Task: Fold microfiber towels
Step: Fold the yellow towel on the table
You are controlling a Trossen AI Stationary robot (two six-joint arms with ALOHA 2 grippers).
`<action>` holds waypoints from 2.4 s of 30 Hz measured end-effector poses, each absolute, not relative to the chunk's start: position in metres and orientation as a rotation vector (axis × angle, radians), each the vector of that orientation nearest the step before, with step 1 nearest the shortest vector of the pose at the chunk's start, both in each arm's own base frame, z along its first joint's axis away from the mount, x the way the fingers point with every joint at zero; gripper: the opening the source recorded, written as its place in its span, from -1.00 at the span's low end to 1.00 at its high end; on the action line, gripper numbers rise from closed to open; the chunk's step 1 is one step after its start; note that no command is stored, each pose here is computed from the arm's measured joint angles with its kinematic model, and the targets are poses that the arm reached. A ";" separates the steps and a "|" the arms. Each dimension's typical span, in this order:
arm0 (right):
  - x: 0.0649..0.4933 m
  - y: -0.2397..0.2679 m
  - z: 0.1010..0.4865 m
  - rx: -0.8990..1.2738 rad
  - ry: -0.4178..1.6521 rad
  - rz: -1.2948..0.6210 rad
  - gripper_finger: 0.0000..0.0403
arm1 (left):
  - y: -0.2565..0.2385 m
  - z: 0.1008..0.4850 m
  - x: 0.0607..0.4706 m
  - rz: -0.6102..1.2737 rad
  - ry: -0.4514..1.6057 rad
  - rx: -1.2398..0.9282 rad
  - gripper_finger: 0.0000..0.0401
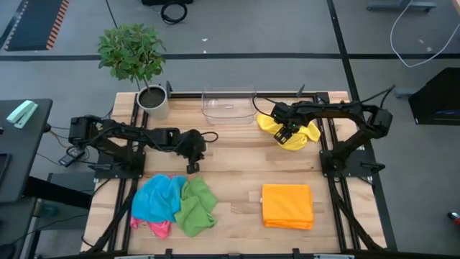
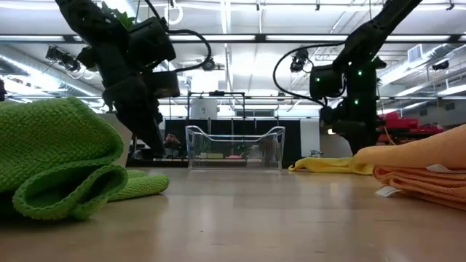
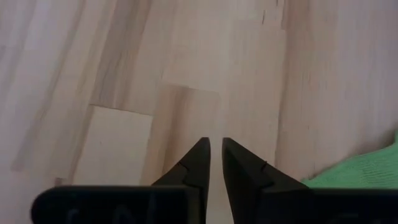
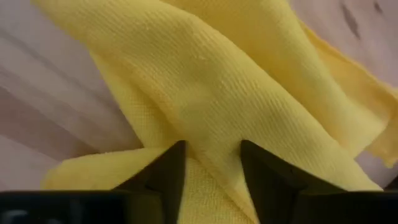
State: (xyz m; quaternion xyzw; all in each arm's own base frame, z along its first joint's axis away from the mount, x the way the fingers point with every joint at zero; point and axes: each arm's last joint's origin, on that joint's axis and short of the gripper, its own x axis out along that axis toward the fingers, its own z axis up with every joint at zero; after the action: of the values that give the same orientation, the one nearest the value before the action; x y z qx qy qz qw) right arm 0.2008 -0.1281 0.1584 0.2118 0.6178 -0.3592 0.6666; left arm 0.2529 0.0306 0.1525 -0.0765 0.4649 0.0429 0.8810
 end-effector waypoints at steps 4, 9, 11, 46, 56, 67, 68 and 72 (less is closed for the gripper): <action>0.202 -0.118 0.170 0.468 1.341 -0.800 -0.75 | 0.028 0.153 0.254 0.063 0.959 -0.278 -0.78; 0.204 -0.093 0.196 0.514 1.208 -0.679 -0.96 | 0.010 0.158 0.262 0.046 0.888 -0.445 -0.78; 0.205 -0.078 0.208 0.603 1.145 -0.568 -0.97 | -0.005 0.162 0.266 0.004 0.844 -0.472 -0.78; 0.244 0.049 0.212 0.888 1.002 -0.299 -0.99 | -0.065 0.133 0.368 -0.032 0.846 0.323 -0.07; 0.244 0.049 0.212 0.934 0.994 -0.335 -0.99 | -0.016 0.126 0.373 -0.300 0.852 0.320 -0.12; 0.244 0.049 0.212 0.951 0.986 -0.344 -0.99 | -0.018 0.107 0.376 -0.366 0.876 0.312 -0.18; 0.244 0.049 0.213 0.950 0.985 -0.343 -0.99 | -0.018 0.107 0.376 -0.368 0.878 0.311 -0.24; 0.244 0.049 0.213 0.920 0.995 -0.315 -0.89 | -0.015 0.105 0.375 -0.360 0.889 0.288 -0.61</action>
State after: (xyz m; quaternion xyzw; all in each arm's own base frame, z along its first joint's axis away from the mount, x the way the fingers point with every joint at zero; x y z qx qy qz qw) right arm 0.2440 0.0492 0.2125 0.4239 0.4583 -0.1452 0.7676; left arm 0.3754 -0.0148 0.1054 0.1382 0.4262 -0.1726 0.8772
